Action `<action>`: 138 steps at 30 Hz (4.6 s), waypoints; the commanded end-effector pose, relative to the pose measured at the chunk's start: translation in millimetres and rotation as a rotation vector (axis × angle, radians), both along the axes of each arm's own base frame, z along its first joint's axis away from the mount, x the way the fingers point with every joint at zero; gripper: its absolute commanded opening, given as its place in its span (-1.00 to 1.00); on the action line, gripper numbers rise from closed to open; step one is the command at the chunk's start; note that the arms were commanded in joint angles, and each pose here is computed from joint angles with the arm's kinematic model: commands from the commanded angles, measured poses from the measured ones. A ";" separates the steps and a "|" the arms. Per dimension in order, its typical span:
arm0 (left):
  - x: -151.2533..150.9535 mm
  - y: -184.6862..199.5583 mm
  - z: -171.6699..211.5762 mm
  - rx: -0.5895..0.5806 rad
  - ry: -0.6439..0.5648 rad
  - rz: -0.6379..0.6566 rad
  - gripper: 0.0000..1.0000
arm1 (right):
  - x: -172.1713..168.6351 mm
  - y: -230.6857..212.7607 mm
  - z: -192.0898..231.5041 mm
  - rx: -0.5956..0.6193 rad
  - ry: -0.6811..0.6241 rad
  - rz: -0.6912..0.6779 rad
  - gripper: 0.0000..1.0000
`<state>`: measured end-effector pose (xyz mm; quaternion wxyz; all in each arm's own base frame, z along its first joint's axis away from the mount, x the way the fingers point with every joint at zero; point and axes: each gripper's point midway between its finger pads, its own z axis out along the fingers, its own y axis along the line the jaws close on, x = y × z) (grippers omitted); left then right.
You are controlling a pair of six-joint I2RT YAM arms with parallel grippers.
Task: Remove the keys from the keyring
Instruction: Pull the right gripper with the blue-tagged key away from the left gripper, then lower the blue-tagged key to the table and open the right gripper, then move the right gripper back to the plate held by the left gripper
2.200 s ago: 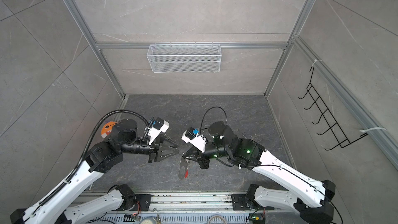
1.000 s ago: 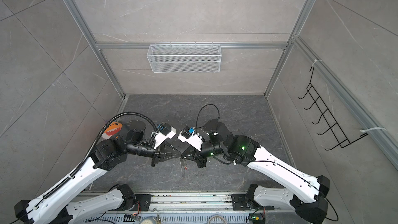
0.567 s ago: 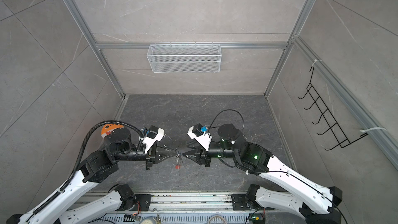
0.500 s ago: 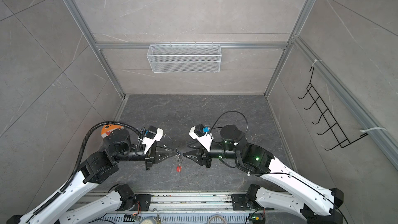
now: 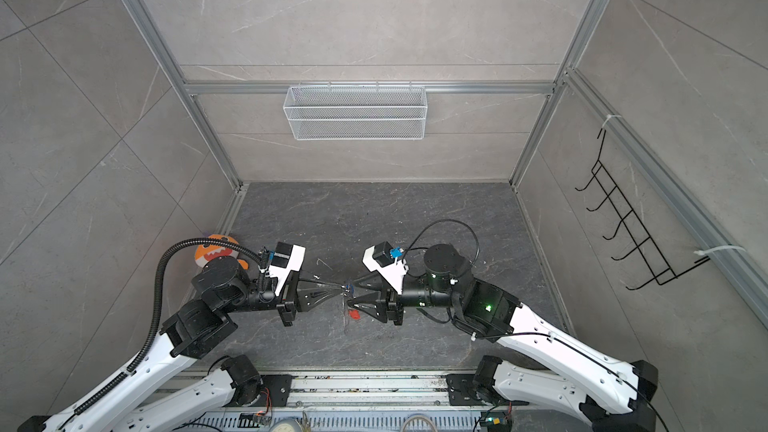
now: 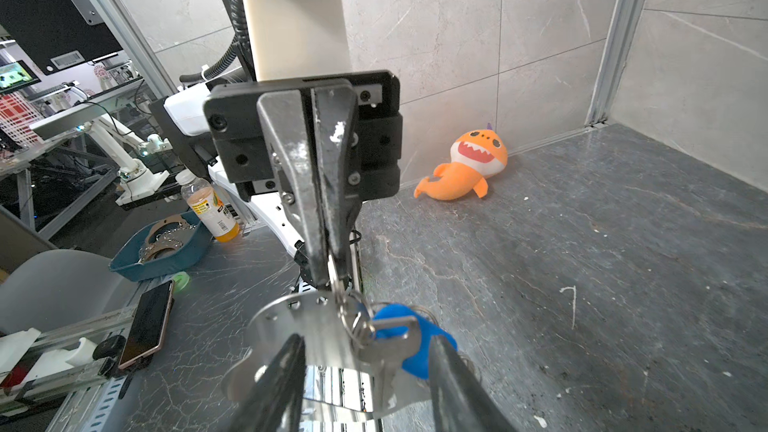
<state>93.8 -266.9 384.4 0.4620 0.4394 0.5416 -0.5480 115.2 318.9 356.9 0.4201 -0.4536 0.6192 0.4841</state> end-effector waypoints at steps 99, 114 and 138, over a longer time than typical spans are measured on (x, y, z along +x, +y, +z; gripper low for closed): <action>40.0 58.6 1.9 -0.191 0.056 0.450 -1.00 | 142.0 -141.9 -340.7 -0.631 0.779 -1.050 0.03; 45.6 62.0 6.8 -0.189 0.069 0.488 -1.00 | 148.4 -124.4 -196.3 -0.326 0.550 -0.921 0.10; 63.8 70.6 51.6 -0.292 0.124 0.580 -1.00 | 53.5 -6.1 -124.9 -0.055 0.260 -0.263 0.08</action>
